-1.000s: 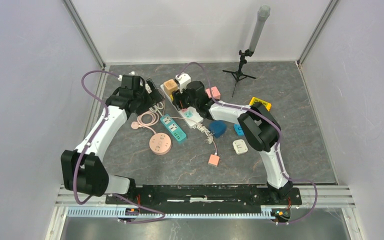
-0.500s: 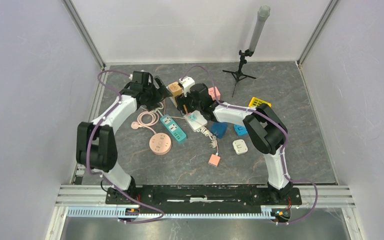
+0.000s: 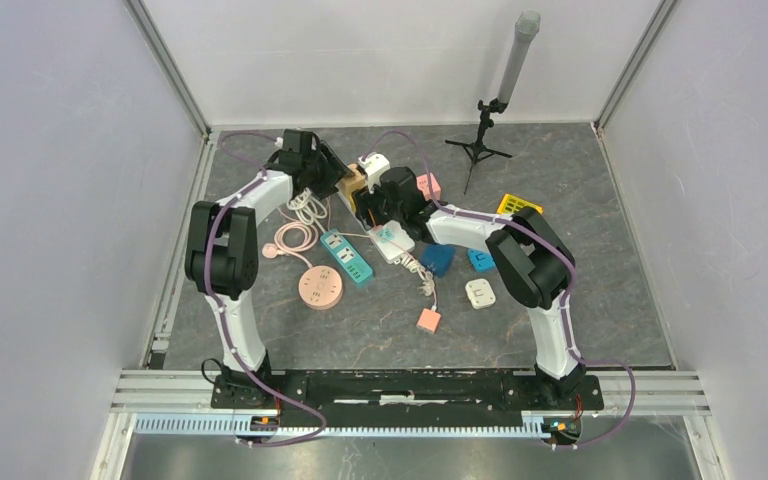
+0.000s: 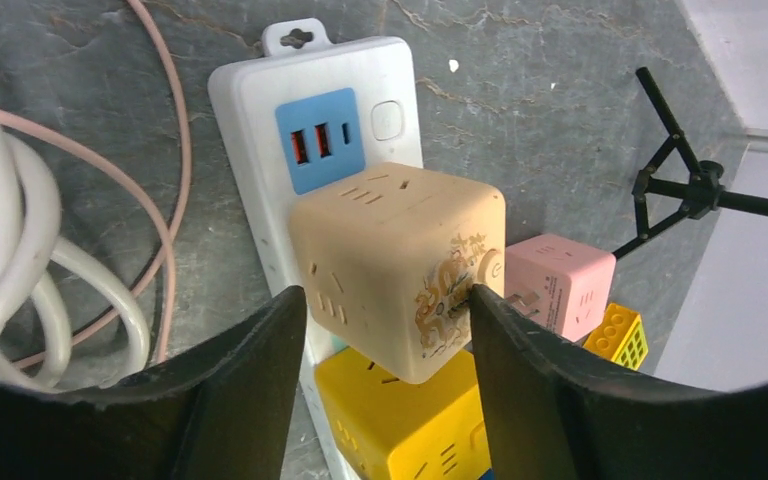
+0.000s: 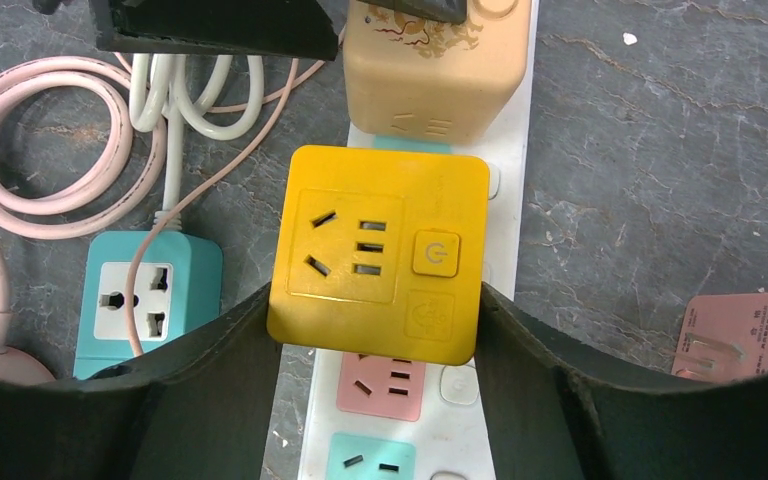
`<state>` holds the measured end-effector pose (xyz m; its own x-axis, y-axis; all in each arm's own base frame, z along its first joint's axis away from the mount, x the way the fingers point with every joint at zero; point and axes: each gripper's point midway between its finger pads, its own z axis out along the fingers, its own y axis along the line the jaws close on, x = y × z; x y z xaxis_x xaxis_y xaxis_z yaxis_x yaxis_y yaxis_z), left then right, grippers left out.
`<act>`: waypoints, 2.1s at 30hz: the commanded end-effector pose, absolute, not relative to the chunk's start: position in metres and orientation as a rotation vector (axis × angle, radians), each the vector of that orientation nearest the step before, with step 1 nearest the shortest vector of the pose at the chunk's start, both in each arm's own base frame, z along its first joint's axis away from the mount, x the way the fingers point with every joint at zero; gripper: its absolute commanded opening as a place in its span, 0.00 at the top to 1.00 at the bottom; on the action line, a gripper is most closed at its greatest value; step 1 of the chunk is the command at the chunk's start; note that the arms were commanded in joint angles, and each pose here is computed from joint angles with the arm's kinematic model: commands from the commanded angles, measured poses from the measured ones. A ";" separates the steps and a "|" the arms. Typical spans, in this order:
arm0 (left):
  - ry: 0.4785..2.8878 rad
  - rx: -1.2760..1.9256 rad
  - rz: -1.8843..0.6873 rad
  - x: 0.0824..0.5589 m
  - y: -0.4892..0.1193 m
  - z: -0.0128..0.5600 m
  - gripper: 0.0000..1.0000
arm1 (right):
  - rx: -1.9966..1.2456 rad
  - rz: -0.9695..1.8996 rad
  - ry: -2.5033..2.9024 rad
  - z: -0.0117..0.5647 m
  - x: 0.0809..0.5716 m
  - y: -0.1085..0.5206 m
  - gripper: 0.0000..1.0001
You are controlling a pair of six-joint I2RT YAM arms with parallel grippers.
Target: Pull the plug off the socket
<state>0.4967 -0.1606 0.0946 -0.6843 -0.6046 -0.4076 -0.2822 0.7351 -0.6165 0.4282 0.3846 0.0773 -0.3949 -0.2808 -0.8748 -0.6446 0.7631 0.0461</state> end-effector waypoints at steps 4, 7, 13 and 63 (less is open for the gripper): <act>2.425 -0.741 -0.574 0.465 -0.143 0.037 0.46 | -0.672 0.482 1.947 0.093 0.440 0.391 0.34; 2.499 -0.784 -0.523 0.443 -0.138 0.001 0.53 | -0.672 0.486 1.959 0.089 0.442 0.394 0.34; 2.581 -0.826 -0.407 0.417 -0.124 -0.028 0.59 | -0.687 0.475 1.991 0.077 0.444 0.396 0.32; 2.702 -0.919 -0.407 0.383 -0.116 -0.022 0.84 | -0.634 0.485 1.924 0.109 0.457 0.408 0.37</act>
<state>0.4762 -0.1507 0.0906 -0.6586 -0.6489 -0.3811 -0.2983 0.6901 -0.6594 0.4361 0.3949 0.0799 -0.4204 -0.2856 -0.8612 -0.6397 0.7665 0.0581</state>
